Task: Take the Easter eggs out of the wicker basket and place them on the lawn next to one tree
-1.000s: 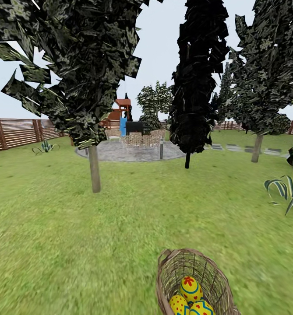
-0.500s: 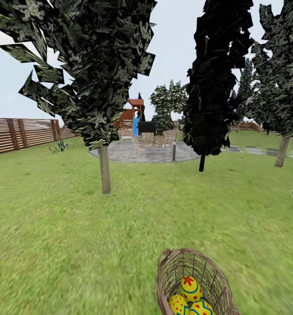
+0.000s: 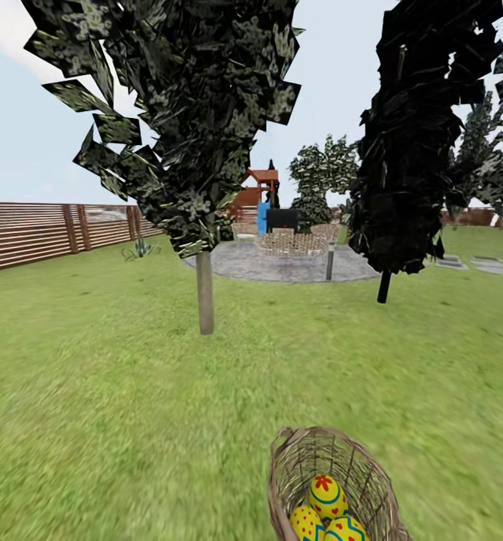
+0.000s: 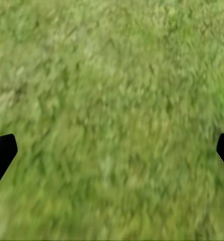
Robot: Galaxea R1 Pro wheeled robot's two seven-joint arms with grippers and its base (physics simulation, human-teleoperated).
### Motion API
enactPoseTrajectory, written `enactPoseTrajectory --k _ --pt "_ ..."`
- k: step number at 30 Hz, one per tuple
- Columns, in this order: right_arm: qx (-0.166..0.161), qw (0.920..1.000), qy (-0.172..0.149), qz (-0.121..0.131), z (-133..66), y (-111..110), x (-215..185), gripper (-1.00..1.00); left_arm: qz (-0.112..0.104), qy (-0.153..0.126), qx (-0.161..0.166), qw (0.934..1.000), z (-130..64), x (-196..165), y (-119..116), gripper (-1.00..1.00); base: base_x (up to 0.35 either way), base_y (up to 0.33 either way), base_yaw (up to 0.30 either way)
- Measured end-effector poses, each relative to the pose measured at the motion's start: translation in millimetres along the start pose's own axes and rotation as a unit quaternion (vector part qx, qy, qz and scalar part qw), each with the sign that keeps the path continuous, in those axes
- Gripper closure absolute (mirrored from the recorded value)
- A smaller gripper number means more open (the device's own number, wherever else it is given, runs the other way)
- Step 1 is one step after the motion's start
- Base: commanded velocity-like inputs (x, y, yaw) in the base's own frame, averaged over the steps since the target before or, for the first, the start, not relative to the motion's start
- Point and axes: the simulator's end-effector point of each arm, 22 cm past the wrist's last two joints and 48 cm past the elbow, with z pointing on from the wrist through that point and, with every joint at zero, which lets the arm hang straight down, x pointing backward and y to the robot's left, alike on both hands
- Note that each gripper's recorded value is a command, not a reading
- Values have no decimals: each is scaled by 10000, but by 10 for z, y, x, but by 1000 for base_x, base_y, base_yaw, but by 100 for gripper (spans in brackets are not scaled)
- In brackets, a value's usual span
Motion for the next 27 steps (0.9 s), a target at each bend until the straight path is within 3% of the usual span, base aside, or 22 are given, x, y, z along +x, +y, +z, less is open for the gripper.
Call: enactPoseTrajectory --k 13,27 --pt "4 10000 -7 -3 2 -9 -7 100 10 -1 5 10000 0 0 -4 -100 307 -132 241" --pt "21 10000 -15 8 5 -28 -16 100 11 1 6 10000 1 1 -5 -100 278 -197 40"
